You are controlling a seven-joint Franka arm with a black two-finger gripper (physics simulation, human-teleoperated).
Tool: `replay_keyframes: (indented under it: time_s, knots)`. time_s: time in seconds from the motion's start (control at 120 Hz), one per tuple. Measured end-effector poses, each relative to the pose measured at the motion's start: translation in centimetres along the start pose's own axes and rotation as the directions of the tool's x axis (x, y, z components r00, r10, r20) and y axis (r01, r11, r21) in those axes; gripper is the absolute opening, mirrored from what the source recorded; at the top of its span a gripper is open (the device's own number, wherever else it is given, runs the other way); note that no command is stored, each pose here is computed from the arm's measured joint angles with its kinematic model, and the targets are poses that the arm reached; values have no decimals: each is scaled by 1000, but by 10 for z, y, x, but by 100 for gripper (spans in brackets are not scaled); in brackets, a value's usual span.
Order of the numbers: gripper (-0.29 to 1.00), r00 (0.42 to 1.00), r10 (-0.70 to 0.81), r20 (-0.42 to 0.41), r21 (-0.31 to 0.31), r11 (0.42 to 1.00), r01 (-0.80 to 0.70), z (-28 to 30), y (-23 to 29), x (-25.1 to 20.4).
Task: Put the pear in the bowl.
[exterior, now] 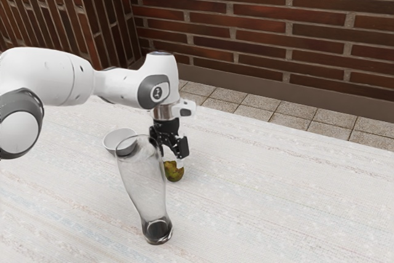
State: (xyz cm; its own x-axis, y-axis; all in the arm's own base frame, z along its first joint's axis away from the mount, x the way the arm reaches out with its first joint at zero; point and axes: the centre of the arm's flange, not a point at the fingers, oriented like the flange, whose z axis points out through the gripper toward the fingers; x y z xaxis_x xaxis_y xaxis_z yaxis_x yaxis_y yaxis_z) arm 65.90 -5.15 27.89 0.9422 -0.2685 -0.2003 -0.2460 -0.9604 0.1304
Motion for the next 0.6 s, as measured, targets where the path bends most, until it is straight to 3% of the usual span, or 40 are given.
replay_keyframes:
  time_s: [0.6]
  knots:
    - [70,996,88,6,-9,996,-88,29,-1,3]
